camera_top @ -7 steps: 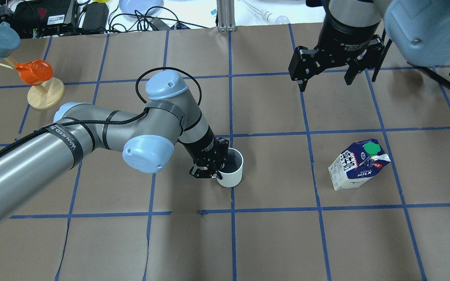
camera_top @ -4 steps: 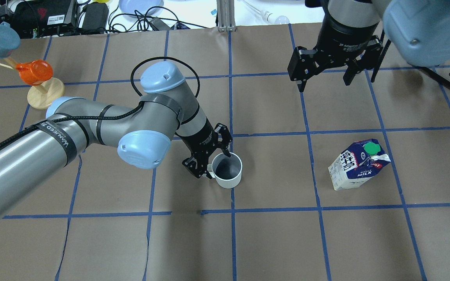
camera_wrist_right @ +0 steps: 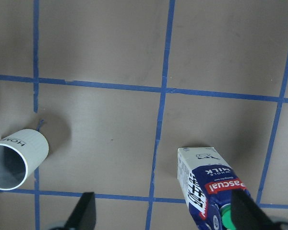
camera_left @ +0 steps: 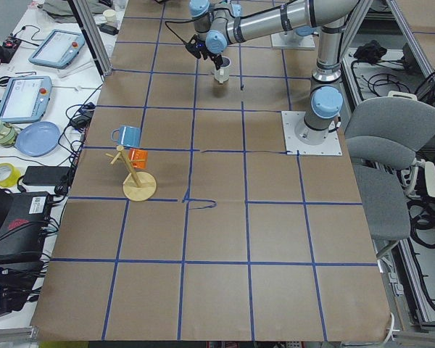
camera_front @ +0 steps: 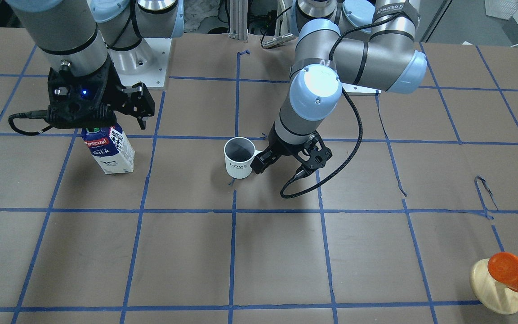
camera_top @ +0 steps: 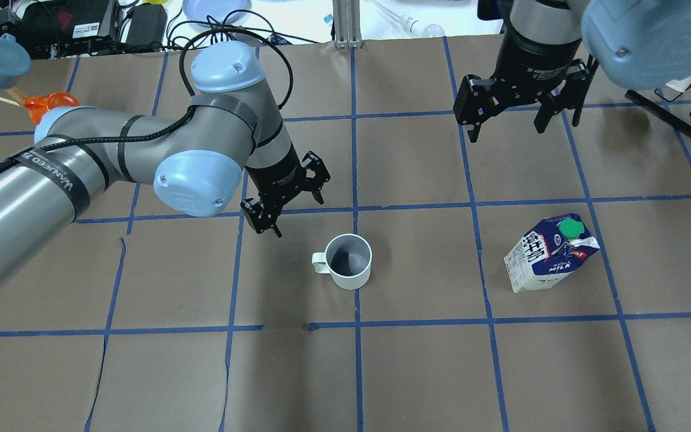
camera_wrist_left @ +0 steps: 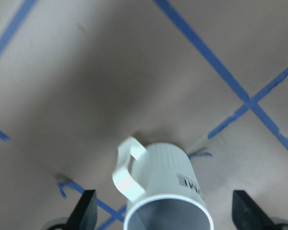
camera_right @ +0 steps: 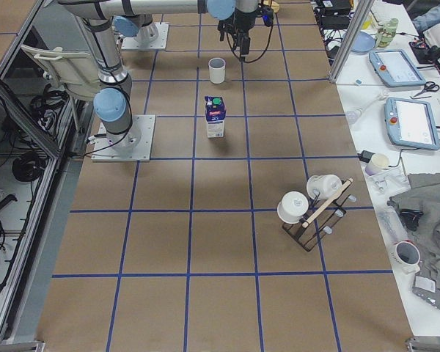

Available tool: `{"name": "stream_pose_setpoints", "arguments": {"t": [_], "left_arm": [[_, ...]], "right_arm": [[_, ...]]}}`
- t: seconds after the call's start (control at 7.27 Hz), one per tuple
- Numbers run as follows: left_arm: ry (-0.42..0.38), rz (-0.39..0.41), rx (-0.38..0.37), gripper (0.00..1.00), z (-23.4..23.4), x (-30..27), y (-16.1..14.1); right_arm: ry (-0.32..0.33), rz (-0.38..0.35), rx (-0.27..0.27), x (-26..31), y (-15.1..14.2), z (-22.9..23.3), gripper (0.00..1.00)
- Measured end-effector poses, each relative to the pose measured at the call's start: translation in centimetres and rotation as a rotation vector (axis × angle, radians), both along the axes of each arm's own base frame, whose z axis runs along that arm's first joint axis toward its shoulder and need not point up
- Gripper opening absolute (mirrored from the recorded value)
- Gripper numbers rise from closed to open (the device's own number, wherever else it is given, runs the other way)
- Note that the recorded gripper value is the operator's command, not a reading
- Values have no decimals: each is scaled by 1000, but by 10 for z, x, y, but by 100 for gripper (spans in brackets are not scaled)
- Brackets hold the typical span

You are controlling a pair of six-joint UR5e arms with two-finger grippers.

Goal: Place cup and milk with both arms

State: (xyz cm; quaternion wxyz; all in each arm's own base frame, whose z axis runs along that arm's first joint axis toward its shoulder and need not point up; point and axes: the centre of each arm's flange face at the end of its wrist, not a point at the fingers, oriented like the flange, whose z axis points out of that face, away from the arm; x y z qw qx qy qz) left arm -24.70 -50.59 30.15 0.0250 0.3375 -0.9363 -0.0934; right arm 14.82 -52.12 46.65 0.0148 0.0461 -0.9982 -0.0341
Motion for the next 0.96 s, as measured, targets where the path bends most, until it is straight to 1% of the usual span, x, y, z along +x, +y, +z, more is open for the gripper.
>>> {"name": "stream_pose_setpoints", "arguments": {"t": [0.14,0.41,0.55,0.69,0.83,0.96], "left_arm": [[-1,-40,-3,100,10,23,-9],[3,-107,2,100,52,75,-25],[-41,-179,6,100,78,100,-31],[-100,-232,8,100,102,121,-35],[-134,-244,2,100,121,139,-39],[-144,-232,-8,100,133,155,-42]], "right_arm": [[-5,3,37,-27,-5,-20,100],[-22,43,103,-74,1,-65,100],[-30,54,139,-82,11,-85,100],[-30,59,175,-85,20,-102,100],[-16,64,209,-87,29,-116,100],[-4,68,242,-88,37,-128,100]]}}
